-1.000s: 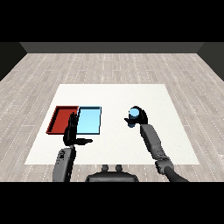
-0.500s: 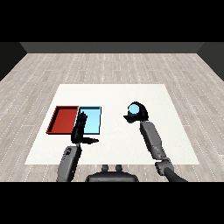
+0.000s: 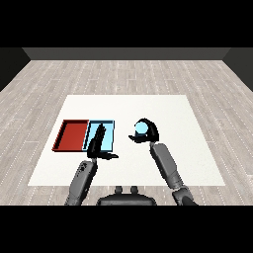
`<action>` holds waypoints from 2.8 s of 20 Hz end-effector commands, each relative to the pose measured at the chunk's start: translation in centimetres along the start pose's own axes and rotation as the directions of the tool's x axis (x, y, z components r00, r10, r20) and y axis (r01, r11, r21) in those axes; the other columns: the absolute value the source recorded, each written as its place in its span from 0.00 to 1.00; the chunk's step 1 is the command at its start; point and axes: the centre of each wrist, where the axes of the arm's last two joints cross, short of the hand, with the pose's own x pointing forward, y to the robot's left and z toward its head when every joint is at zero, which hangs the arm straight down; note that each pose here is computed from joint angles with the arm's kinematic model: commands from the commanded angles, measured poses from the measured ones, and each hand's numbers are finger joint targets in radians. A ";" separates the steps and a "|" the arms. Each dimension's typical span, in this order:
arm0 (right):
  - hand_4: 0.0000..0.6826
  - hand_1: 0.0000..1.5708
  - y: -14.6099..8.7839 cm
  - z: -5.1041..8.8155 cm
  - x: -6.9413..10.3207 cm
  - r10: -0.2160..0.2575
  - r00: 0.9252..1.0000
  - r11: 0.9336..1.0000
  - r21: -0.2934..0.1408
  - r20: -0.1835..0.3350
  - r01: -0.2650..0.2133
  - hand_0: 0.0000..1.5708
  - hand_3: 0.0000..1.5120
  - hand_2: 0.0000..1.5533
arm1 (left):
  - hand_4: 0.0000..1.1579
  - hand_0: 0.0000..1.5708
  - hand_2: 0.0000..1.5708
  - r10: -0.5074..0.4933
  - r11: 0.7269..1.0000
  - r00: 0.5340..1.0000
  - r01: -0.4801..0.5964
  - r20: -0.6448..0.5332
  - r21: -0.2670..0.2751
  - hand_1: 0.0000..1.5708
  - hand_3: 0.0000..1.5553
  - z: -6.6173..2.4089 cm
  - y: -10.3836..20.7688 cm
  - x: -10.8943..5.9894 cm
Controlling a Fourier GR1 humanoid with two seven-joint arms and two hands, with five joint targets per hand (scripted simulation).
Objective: Pick the blue can and put it in the blue box
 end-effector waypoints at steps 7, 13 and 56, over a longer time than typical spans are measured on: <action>0.97 0.91 3.3 0.8 0.6 -0.031 0.999 0.999 0.017 0.004 0.031 0.91 0.93 0.93 | 0.00 0.00 0.00 -0.038 0.999 0.998 0.036 -0.049 -0.032 0.00 0.00 -3.03 -3.3 -2.9; 0.97 0.89 3.5 0.9 -0.5 -0.016 1.000 0.998 0.063 0.013 0.015 0.89 0.93 0.93 | 0.00 0.00 0.00 -0.023 0.999 0.998 0.020 -0.062 -0.045 0.00 0.00 -1.76 -3.6 -2.8; 0.88 0.93 10.4 1.1 2.1 -0.005 0.999 0.974 0.227 0.053 -0.007 0.93 0.92 0.94 | 0.26 0.13 0.19 -0.464 0.878 0.885 0.454 -0.042 -0.150 0.13 0.00 -5.33 -8.2 -4.8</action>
